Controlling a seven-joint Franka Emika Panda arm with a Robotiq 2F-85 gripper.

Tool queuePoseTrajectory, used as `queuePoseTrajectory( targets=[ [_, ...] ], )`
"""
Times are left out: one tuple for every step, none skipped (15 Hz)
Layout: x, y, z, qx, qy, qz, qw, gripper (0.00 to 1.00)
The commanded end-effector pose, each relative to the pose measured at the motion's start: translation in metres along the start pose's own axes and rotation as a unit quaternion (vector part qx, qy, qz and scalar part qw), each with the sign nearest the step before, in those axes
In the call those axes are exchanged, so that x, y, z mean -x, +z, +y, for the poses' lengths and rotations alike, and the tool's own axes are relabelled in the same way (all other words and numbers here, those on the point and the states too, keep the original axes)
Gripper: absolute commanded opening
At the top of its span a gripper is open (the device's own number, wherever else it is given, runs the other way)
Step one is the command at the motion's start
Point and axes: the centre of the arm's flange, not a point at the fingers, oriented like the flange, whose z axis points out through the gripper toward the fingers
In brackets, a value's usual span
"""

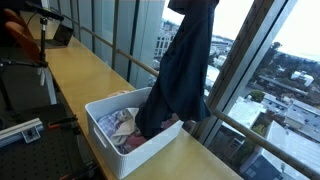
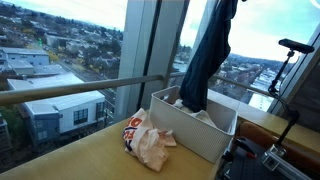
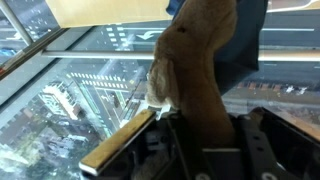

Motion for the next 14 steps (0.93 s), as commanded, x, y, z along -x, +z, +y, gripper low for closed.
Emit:
queuePoseTrajectory(
  targets=[
    [0.004,0.023,-0.025,-0.016,-0.018,-0.017,0.9996,0.04],
    [0.002,0.036,-0.033,-0.019,-0.023,-0.024,0.9993,0.04],
    [0.005,0.04,-0.042,-0.022,-0.029,-0.029,0.9989,0.04],
    [0.009,0.041,-0.052,-0.025,-0.033,-0.034,0.9986,0.04],
    [0.016,0.035,-0.065,-0.025,-0.037,-0.034,0.9984,0.04],
    [0.024,0.028,-0.078,-0.025,-0.041,-0.034,0.9982,0.04],
    [0.032,0.021,-0.092,-0.026,-0.045,-0.034,0.998,0.04],
    [0.039,0.017,-0.104,-0.029,-0.049,-0.035,0.9978,0.04],
    [0.044,0.013,-0.113,-0.03,-0.05,-0.034,0.9977,0.04],
    [0.051,0.012,-0.122,-0.032,-0.052,-0.035,0.9975,0.04],
    [0.057,0.013,-0.129,-0.035,-0.053,-0.037,0.9972,0.04],
    [0.063,0.013,-0.135,-0.037,-0.054,-0.039,0.997,0.04],
    [0.068,0.014,-0.139,-0.04,-0.056,-0.043,0.9967,0.04],
    [0.074,0.018,-0.143,-0.041,-0.057,-0.048,0.9964,0.04]
  ],
)
